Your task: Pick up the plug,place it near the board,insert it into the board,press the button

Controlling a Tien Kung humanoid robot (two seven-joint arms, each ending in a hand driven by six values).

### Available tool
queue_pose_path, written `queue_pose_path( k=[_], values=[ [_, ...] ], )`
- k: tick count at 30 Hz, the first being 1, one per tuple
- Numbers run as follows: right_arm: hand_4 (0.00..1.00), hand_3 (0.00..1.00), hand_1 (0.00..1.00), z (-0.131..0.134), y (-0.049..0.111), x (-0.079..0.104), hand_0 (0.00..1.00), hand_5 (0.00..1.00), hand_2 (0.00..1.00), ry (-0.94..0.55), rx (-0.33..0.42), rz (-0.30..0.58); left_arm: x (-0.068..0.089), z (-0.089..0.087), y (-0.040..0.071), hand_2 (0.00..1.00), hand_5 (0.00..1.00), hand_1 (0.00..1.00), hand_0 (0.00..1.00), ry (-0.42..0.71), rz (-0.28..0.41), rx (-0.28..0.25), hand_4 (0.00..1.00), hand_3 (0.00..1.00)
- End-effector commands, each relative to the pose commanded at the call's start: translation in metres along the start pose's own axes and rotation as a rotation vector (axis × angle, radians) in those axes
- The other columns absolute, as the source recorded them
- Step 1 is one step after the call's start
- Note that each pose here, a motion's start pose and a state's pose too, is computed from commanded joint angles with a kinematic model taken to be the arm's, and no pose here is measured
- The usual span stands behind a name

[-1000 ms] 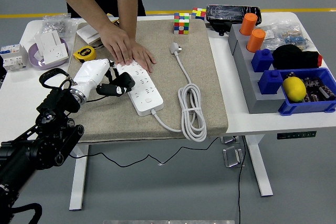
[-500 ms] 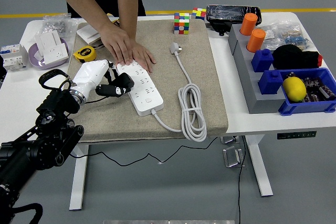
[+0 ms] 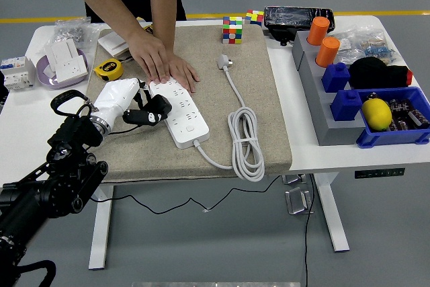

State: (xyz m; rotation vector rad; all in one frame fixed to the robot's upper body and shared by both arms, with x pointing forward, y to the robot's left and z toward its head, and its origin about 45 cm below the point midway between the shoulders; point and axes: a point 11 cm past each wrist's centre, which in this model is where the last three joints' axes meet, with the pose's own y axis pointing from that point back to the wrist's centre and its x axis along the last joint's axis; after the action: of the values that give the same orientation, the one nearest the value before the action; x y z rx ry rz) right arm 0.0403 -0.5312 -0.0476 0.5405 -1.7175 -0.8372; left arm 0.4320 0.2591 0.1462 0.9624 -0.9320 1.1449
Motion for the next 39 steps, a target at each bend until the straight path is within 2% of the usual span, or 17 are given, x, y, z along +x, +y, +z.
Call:
queue_pose_path(
  k=[9, 26, 27, 32, 33, 38, 39],
  values=[
    [0.998, 0.850, 0.840, 0.0024, -0.0002, 0.0000, 0.847, 0.998, 0.817, 0.001, -0.004, 0.001, -0.0035, 0.0006, 0.0011, 0.337, 0.238, 0.494, 0.606, -0.002, -0.008, -0.003, 0.506, 0.351],
    [0.998, 0.850, 0.838, -0.0004, 0.0003, -0.0007, 0.847, 0.998, 0.816, -0.010, -0.002, 0.000, -0.0003, 0.0022, -0.0007, 0.338, 0.241, 0.498, 0.606, 0.001, -0.001, -0.010, 0.517, 0.353],
    [0.998, 0.847, 0.836, -0.0007, 0.0004, -0.0007, 0.847, 0.998, 0.816, -0.011, -0.001, 0.002, -0.0003, 0.0016, -0.0007, 0.340, 0.231, 0.504, 0.608, 0.002, -0.001, -0.009, 0.582, 0.365],
    [0.998, 0.847, 0.836, -0.0010, 0.0004, -0.0006, 0.847, 0.998, 0.816, -0.014, -0.001, 0.003, 0.0004, 0.0013, -0.0008, 0.340, 0.231, 0.504, 0.608, 0.004, -0.001, -0.010, 0.582, 0.365],
    [0.998, 0.847, 0.838, -0.0010, 0.0005, -0.0007, 0.847, 0.998, 0.815, -0.015, -0.001, 0.002, 0.0004, 0.0014, -0.0008, 0.387, 0.295, 0.572, 0.608, 0.004, -0.001, -0.010, 0.797, 0.394],
    [0.998, 0.847, 0.838, -0.0015, 0.0007, -0.0014, 0.847, 0.998, 0.815, -0.016, 0.001, 0.001, 0.0002, 0.0014, -0.0010, 0.387, 0.295, 0.572, 0.608, 0.006, -0.005, -0.011, 0.797, 0.394],
    [0.998, 0.846, 0.836, -0.0015, 0.0007, -0.0015, 0.847, 0.998, 0.814, -0.016, 0.001, 0.001, 0.0001, 0.0013, -0.0010, 0.501, 0.315, 0.648, 0.634, 0.006, -0.006, -0.010, 0.846, 0.471]
  ],
)
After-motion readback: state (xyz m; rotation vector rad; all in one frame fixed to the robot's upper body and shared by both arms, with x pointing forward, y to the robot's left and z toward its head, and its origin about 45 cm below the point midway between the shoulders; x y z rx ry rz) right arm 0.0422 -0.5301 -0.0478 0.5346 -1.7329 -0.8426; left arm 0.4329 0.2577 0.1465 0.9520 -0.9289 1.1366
